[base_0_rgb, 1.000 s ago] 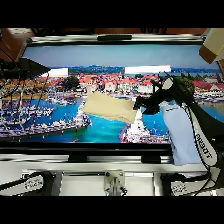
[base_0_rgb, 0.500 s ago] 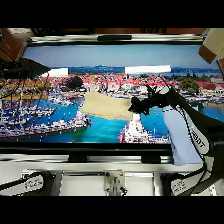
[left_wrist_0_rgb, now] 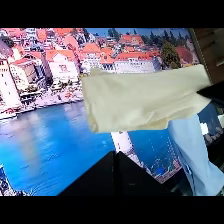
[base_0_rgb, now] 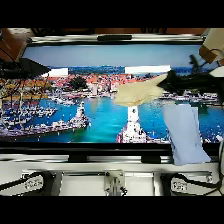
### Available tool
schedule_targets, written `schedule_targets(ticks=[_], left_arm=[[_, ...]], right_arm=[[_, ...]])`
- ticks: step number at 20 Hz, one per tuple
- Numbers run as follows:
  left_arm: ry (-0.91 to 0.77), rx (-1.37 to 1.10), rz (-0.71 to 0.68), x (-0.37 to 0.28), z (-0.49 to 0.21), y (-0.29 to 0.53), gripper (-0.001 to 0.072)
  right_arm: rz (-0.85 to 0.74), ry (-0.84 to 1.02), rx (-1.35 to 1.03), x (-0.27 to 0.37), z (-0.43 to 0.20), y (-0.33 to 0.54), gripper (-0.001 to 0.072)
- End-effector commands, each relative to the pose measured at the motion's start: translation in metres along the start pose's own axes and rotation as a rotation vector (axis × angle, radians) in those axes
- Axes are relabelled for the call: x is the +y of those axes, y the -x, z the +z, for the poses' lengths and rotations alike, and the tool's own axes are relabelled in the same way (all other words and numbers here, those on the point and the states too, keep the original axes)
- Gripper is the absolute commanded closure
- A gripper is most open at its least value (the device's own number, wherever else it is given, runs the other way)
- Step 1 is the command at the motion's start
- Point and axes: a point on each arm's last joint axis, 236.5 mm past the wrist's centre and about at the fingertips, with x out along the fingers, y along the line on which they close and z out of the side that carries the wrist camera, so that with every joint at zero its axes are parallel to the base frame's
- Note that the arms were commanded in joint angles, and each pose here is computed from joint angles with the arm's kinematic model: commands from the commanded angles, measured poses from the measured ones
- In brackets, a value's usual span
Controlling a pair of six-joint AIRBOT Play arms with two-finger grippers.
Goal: Fold the shirts.
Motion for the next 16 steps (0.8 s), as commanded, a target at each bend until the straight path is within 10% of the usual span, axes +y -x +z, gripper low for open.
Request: schedule_targets(ticks=[1,16], left_arm=[[-0.002,0.026,-0.013,-0.003,-0.006,0.000,0.0677],[-0.059,0.097,-0.068,-0.025,-0.023,-0.014,0.0677]], right_arm=[[-0.112,-0.098,-0.104,-0.031,0.004,0.085,0.0644],[-0.501,-0.210,-0.317,-0.112,-0.016,0.211,0.0645]])
